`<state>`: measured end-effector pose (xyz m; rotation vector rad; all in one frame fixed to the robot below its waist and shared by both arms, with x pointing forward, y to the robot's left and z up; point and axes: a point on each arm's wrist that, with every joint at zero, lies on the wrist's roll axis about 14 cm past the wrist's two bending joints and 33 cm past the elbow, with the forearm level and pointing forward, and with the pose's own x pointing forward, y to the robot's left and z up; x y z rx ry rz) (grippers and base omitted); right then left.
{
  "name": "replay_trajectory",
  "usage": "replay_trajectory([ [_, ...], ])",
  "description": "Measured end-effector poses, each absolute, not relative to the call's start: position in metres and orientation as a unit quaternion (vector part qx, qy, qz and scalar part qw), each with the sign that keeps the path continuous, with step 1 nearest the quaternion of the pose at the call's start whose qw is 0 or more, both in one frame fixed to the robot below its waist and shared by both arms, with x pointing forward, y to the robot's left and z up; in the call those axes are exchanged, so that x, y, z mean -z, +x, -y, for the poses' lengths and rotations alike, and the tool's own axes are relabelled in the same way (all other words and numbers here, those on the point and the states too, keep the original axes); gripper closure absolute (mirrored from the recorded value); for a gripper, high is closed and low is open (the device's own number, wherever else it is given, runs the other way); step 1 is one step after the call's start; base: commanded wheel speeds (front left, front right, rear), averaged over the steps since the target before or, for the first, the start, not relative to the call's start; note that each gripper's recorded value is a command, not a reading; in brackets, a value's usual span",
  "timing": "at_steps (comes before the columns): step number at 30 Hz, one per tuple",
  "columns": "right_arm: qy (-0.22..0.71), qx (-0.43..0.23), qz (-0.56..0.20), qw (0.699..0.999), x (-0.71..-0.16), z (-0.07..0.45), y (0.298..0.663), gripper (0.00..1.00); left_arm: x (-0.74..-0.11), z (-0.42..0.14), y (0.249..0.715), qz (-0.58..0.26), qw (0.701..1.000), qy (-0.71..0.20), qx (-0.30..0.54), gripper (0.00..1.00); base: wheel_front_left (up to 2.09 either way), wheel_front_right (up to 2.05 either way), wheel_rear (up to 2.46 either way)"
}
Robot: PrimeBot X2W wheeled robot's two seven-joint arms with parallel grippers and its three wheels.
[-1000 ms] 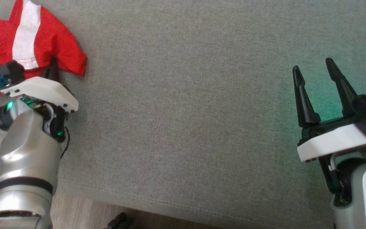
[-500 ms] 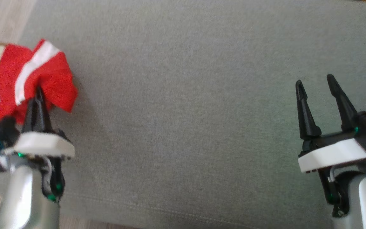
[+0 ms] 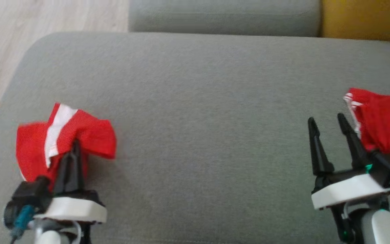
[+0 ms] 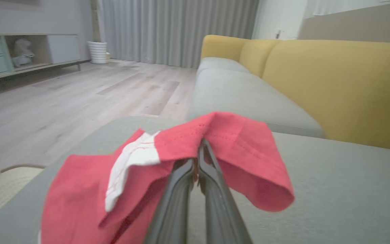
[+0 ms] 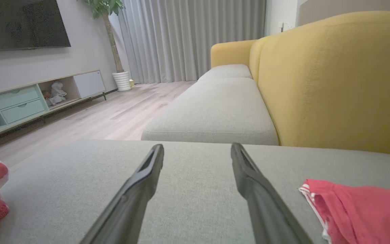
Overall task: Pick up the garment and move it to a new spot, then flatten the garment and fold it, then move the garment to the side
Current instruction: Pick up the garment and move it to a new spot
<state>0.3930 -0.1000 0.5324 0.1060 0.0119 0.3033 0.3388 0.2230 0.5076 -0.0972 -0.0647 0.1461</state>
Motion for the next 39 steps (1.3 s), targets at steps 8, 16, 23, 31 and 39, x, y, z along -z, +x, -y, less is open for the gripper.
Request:
replay_trajectory([
  [8,0.064,-0.106,-0.009,0.992,-0.527,0.13,0.37,0.0,-0.509,-0.138,0.358,0.026,0.995,-0.067,0.068,1.0,0.0,0.0,0.0],
  [16,0.079,-0.047,-0.008,0.996,-0.525,0.167,0.352,0.0,-0.521,-0.021,0.383,0.033,0.964,-0.072,0.254,1.0,0.0,0.0,0.0],
  [23,0.082,-0.001,-0.032,0.996,-0.507,0.193,0.345,0.0,-0.493,0.059,0.383,-0.011,0.924,-0.051,0.379,1.0,0.0,0.0,0.0],
  [31,0.086,0.025,-0.052,0.995,-0.491,0.208,0.345,0.0,-0.445,0.09,0.368,-0.084,0.896,-0.054,0.434,0.0,0.0,0.0,0.0],
  [39,0.083,0.004,-0.038,0.996,-0.499,0.197,0.352,0.0,-0.472,0.078,0.369,-0.043,0.911,-0.062,0.405,0.0,0.0,0.0,0.0],
])
